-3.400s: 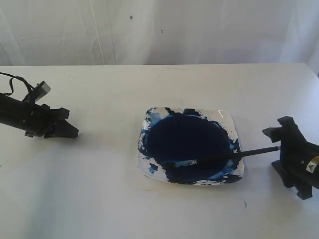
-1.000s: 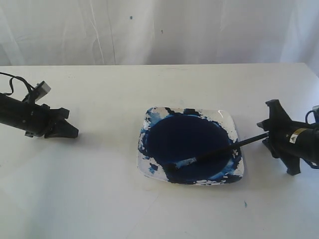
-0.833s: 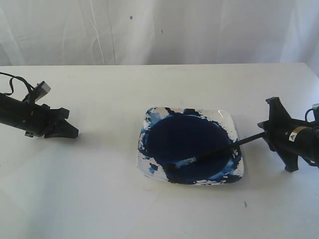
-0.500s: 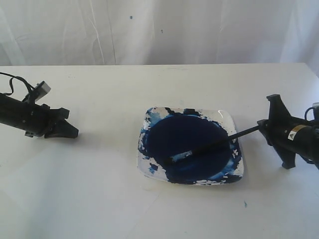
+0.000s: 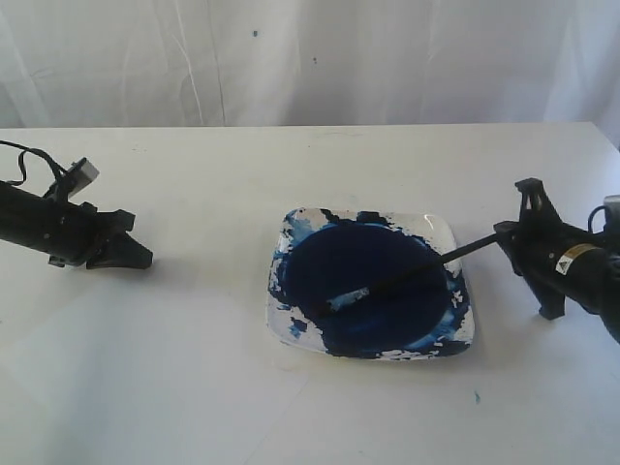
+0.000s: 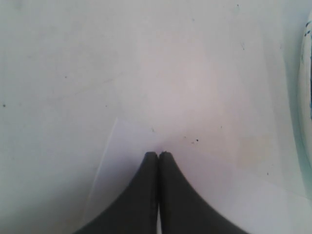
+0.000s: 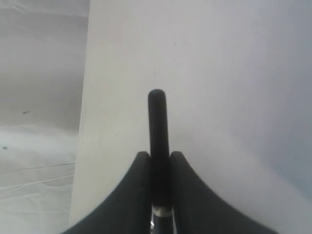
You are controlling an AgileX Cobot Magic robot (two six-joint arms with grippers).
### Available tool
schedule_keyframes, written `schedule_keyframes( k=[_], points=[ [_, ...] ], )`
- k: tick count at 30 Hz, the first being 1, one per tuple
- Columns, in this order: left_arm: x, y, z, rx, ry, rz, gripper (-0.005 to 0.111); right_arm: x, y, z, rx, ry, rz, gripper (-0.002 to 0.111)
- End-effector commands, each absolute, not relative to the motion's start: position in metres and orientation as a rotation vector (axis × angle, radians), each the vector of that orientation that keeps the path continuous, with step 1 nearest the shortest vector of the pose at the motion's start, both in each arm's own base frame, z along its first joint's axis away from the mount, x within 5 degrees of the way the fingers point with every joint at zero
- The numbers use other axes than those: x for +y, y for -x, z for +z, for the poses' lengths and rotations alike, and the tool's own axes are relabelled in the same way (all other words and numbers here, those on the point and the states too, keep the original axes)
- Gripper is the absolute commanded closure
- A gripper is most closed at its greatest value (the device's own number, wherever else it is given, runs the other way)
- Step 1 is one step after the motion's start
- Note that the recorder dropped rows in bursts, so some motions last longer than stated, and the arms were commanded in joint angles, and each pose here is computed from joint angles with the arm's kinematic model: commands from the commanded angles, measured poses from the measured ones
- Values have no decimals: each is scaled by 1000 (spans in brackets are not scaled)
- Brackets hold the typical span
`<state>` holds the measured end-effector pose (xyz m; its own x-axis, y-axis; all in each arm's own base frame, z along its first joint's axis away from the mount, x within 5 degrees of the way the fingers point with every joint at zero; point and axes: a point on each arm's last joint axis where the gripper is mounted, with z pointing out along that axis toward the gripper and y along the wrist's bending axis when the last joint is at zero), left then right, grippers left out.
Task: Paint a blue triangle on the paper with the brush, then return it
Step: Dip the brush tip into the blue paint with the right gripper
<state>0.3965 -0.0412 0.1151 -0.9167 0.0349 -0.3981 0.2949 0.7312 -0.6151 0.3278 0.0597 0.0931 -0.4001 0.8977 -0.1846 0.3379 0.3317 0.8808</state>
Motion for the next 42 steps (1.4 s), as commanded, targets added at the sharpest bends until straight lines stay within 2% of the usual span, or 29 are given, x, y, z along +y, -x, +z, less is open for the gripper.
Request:
schedule_keyframes(
  k=[1,6,11,20,30,42],
  points=[
    [-41,-396,113,2582,-264,-998,107,58,-330,99,1811,-906,1002,108],
    [-41,-396,113,2582,-264,-998,107,57,-335,122,1589,-735,1060,108],
    [-41,-396,113,2582,-264,-998,107,60,-334,122,1598,-707,1081,108],
    [-41,-396,113,2582,-264,-998,107,89,-334,149,1609,-541,1266,108],
    [-41,-396,113,2582,-264,-998,107,123,-334,159,1597,-455,1335,108],
    [-41,-396,113,2582,-264,-998,107,124,-336,154,1671,-435,1256,108]
  ],
)
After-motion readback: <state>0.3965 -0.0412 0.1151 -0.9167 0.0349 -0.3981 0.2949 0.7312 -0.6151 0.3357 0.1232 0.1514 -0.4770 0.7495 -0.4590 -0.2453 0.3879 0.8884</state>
